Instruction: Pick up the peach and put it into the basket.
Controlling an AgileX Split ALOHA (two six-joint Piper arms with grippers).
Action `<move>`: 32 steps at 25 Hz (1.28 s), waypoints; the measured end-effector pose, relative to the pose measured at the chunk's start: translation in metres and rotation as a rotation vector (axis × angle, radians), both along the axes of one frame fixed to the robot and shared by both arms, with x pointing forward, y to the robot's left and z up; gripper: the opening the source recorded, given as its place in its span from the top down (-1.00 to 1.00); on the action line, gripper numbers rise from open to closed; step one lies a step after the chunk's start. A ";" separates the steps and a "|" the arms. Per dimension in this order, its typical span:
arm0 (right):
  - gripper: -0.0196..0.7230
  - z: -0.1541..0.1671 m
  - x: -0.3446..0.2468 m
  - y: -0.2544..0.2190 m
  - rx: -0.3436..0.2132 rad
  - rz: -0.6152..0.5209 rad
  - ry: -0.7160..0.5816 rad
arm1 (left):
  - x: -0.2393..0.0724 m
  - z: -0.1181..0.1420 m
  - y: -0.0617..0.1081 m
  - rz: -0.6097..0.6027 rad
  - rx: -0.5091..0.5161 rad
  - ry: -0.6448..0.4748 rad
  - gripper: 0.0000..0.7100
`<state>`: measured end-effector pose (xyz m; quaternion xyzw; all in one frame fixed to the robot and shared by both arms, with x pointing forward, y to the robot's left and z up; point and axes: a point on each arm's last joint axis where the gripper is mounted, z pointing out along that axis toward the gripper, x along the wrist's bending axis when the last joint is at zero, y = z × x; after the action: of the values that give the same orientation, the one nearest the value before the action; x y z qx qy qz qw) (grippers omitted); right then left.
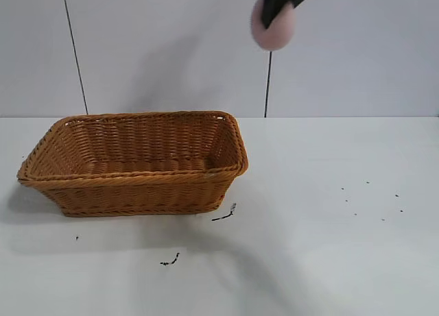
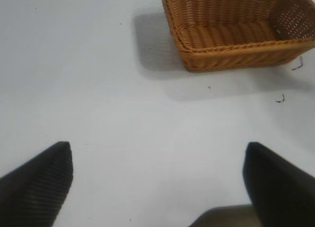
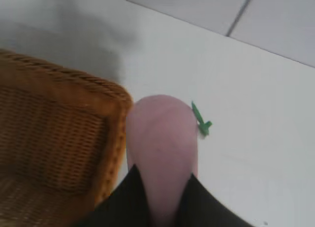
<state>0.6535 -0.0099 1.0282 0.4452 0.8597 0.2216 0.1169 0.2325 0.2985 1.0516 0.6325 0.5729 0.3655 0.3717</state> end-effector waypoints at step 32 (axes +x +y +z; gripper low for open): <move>-0.91 0.010 0.041 -0.016 0.032 -0.065 -0.043 | 0.000 0.000 0.000 0.000 0.000 0.000 -0.95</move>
<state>0.6941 -0.0258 1.0379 0.4699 0.8384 0.2407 0.1352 0.2325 0.2985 1.0516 0.6325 0.5729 0.3655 0.3717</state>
